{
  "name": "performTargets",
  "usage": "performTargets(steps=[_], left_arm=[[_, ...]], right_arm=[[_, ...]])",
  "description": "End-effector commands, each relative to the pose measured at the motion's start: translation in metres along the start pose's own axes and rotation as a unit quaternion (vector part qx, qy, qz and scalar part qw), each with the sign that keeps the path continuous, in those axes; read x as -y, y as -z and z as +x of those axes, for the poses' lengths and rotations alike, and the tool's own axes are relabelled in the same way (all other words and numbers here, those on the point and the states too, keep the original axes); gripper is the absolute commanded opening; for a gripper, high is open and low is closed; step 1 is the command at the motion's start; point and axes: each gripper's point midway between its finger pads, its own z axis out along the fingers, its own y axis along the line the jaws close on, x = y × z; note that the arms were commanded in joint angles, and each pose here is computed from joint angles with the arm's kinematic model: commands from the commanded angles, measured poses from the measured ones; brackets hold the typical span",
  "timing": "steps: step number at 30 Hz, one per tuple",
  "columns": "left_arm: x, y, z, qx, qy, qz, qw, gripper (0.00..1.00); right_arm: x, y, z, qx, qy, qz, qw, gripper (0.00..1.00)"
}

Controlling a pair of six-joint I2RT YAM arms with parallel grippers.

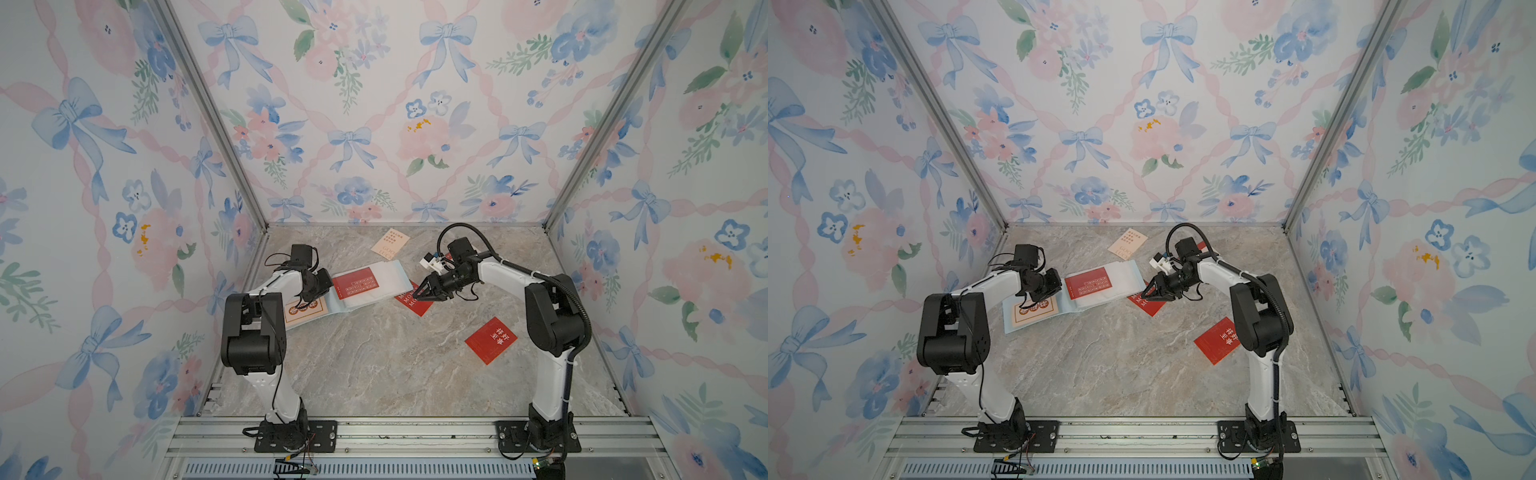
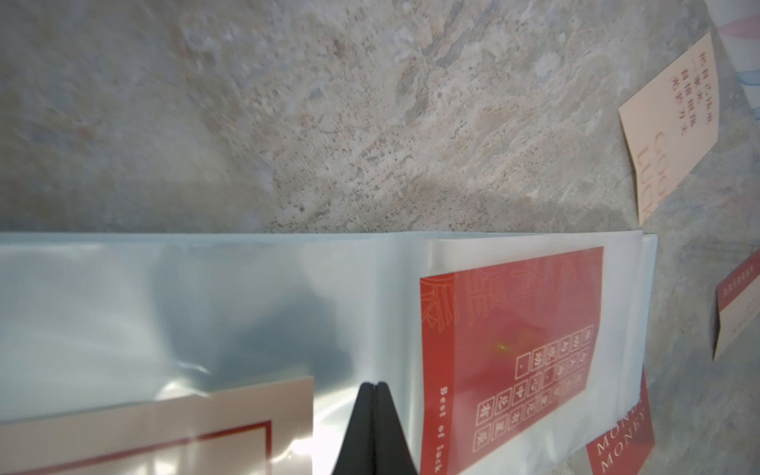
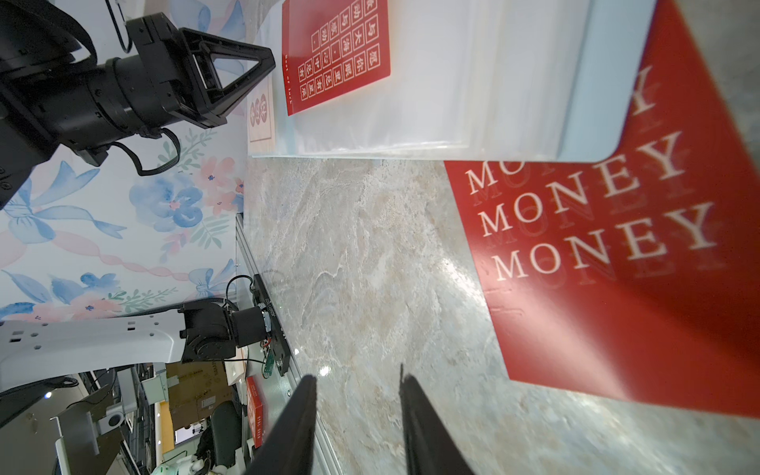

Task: Place the photos into the photo albums
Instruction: Insert the photo into the photo album.

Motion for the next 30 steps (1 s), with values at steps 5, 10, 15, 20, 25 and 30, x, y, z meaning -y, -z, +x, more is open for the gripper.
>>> performTargets(steps=[5, 10, 15, 20, 25, 30], left_arm=[[0.016, -0.017, 0.004, -0.022, -0.018, 0.006, 1.0, 0.0], [0.029, -0.021, 0.002, -0.023, -0.024, 0.014, 0.999, 0.0], [0.047, -0.027, 0.005, -0.028, -0.034, 0.024, 0.999, 0.0], [0.056, -0.034, 0.011, -0.037, -0.041, 0.027, 0.998, 0.0], [0.054, -0.031, 0.011, -0.034, -0.044, 0.025, 0.998, 0.0], [0.052, -0.012, -0.002, -0.009, -0.053, 0.018, 0.998, 0.0]], right_arm=[[-0.012, 0.006, 0.0, 0.003, 0.015, 0.003, 1.0, 0.36], [-0.013, 0.011, -0.003, 0.006, 0.017, 0.005, 1.0, 0.36], [-0.012, 0.01, -0.004, 0.008, 0.014, 0.005, 1.0, 0.36], [-0.011, 0.011, -0.003, 0.008, 0.014, 0.006, 1.0, 0.36], [-0.009, 0.011, -0.006, 0.014, 0.01, 0.009, 1.0, 0.36], [-0.004, 0.001, -0.024, 0.033, -0.003, 0.02, 0.999, 0.36]])
